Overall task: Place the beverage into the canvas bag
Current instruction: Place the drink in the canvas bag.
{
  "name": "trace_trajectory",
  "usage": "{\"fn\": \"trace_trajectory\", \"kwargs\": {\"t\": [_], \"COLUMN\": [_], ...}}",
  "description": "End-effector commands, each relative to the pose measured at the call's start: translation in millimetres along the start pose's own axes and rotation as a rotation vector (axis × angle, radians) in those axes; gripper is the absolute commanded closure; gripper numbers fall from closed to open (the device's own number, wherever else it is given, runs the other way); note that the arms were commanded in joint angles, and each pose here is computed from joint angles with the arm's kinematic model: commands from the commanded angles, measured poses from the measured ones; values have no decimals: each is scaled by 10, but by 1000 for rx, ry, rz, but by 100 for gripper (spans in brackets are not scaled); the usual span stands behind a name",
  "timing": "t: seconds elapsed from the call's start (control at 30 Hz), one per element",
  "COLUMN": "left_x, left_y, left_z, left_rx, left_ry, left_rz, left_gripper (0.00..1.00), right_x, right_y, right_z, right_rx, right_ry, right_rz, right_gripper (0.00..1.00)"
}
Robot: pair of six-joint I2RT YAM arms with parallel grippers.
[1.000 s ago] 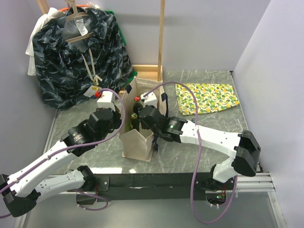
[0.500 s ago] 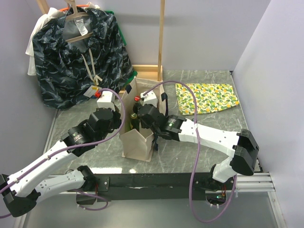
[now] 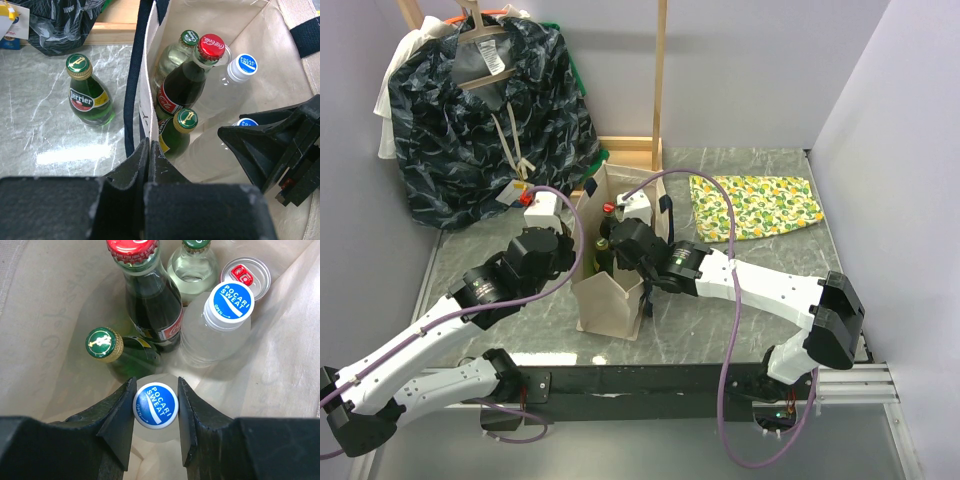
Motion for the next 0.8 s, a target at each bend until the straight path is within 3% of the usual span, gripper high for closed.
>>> {"fn": "trace_trajectory", "kwargs": {"t": [0.0,0.13,0.27,0.33,0.47,0.77], "left_x": [4,9,7,10,12,15], "left_y": [-9,-16,-18,-18,-16,-18], "left_z": [-87,-90,-95,-93,-86,-83], "left_rx": [-40,-42,-43,-43,-41,-41], "left_ry": [-6,-9,-11,-10,-9,-9], "left_rz": [-7,-8,-7,-9,-10,-10], "left_gripper": [99,99,99,99,99,99], "right_x": [-66,-76,-66,-64,-78,-99], "right_y": [-42,-48,-47,-49,-62,-142], "right_z": [-18,-19,-13,-16,-27,-117], "right_rx": [7,4,6,7,3,-33], "right_ry": [21,23,19,21,23,45], "right_rz": [26,24,18,17,20,12], "right_gripper": [73,56,51,44,39,37]}}
Point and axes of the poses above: each gripper's point midway between its finger pads, its own y axis out along the fingers, its own x axis along the line the jaws close on, z = x × y, the point moved 7 cm from there along -y, back along the fingers, and after that the axes turned 2 degrees about y, right-handed, at the moved point
